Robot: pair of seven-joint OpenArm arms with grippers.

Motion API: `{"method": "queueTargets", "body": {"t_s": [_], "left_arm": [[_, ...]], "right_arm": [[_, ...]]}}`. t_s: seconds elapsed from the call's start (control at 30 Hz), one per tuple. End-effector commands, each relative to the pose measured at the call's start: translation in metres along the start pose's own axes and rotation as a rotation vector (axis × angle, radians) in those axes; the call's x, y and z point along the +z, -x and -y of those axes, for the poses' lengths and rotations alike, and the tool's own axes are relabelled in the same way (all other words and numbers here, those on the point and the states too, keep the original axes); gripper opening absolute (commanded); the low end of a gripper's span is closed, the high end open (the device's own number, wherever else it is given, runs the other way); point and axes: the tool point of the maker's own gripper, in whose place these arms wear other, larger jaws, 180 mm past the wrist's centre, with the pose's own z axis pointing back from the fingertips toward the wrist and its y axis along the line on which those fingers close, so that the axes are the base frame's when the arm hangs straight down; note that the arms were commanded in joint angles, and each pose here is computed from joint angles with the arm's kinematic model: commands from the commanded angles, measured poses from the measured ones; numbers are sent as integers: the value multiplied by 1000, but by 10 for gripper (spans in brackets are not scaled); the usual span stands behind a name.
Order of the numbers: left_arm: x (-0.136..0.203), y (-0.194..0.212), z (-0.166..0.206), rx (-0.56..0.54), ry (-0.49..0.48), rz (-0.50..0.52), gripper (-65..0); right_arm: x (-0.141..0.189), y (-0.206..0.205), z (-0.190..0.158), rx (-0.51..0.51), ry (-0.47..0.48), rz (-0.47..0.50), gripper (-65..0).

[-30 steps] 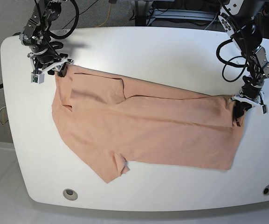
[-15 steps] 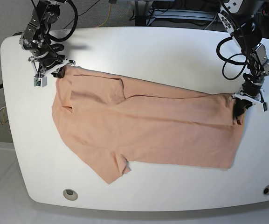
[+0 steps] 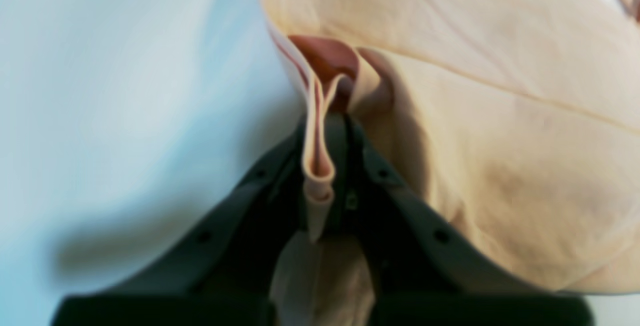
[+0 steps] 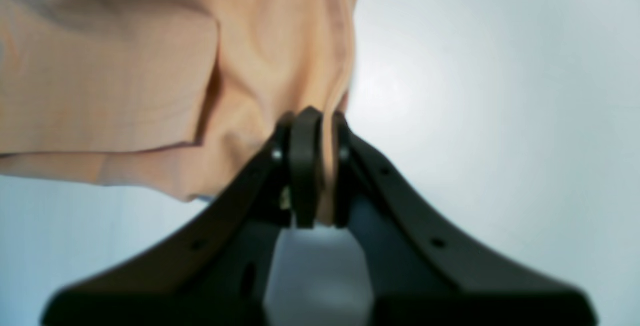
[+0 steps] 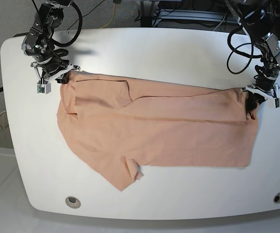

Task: Fold the T-shirt properly
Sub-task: 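Drag both grippers back, pulling the shirt's shoulder edge toward the robot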

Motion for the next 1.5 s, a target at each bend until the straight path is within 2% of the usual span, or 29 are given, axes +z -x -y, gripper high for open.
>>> {"method": "queueTargets", "body": {"t_s": [0.0,0.27,0.57,1.03,1.47], "left_arm": [[6,20,1,-52,-16,-106,-638],[22,25,7,-101,-22,-114,-638],[34,40,4,-121,-33,-180,-638],[56,53,-20,-98,-95,-202,-638],[73,77,-24,-93,-106,-253,-638]], "right_arm": [[3,-9,6,26,11,14,-650],[4,-9,9,28,16,14,-650],[7,-7,17,40,32,5,-650],[15,10,32,24,66,-23,-650],[19,19,35,20,73,-42,-650]]}}
